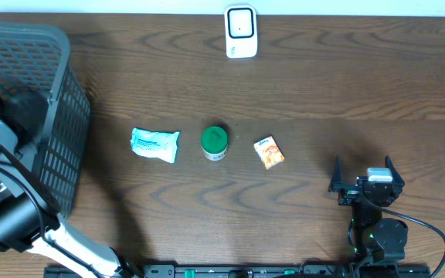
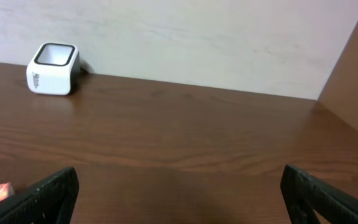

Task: Scan the item barcode
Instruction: 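Grasp the red TOP snack bar with the left gripper and lift it, then carry the snack bar right past the scanner and drop it near the right arm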

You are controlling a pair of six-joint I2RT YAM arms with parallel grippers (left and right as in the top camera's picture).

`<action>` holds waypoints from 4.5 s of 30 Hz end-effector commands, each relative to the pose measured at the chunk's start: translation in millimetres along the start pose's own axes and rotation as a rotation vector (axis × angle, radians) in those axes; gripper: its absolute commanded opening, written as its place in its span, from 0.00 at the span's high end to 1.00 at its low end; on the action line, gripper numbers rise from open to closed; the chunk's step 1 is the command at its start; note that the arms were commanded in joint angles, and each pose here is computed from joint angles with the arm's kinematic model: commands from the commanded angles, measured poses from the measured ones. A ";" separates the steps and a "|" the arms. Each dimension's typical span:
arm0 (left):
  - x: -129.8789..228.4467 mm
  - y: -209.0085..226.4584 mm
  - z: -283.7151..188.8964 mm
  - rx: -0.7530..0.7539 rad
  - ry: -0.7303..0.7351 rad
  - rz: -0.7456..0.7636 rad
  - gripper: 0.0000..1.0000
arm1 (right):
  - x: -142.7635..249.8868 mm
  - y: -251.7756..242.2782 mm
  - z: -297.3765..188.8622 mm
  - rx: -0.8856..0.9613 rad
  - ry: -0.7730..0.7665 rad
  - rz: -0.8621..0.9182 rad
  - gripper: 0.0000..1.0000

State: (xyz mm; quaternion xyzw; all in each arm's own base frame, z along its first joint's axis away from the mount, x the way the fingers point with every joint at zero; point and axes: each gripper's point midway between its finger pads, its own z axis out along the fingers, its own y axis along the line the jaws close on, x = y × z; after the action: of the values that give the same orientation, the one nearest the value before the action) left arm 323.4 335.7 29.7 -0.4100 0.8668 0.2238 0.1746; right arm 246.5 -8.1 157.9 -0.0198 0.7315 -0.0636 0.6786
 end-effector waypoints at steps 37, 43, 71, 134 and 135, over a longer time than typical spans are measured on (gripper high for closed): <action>-53.3 -50.2 -332.6 1.020 -0.396 -0.177 0.93 | 1.1 -3.8 -0.1 0.018 0.004 0.012 0.01; -22.7 -72.8 -416.0 1.319 -0.414 -0.031 0.93 | 1.2 -3.8 0.0 0.018 0.004 0.012 0.01; 312.7 -296.0 -554.2 1.891 0.406 0.872 0.92 | 1.1 -3.8 -0.1 0.018 0.004 0.012 0.01; 399.0 -420.3 -443.6 1.637 0.470 0.734 0.17 | 1.1 -3.8 -0.1 0.018 0.004 0.012 0.01; 390.3 -418.3 -447.0 1.616 0.416 0.730 0.17 | 1.1 -3.8 -0.1 0.018 0.004 0.012 0.01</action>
State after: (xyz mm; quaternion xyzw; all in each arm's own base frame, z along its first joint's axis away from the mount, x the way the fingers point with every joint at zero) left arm 337.9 -393.8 65.0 0.0906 0.8476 -0.5200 0.0552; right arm 246.5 -8.1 157.9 -0.0198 0.7315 -0.0636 0.6786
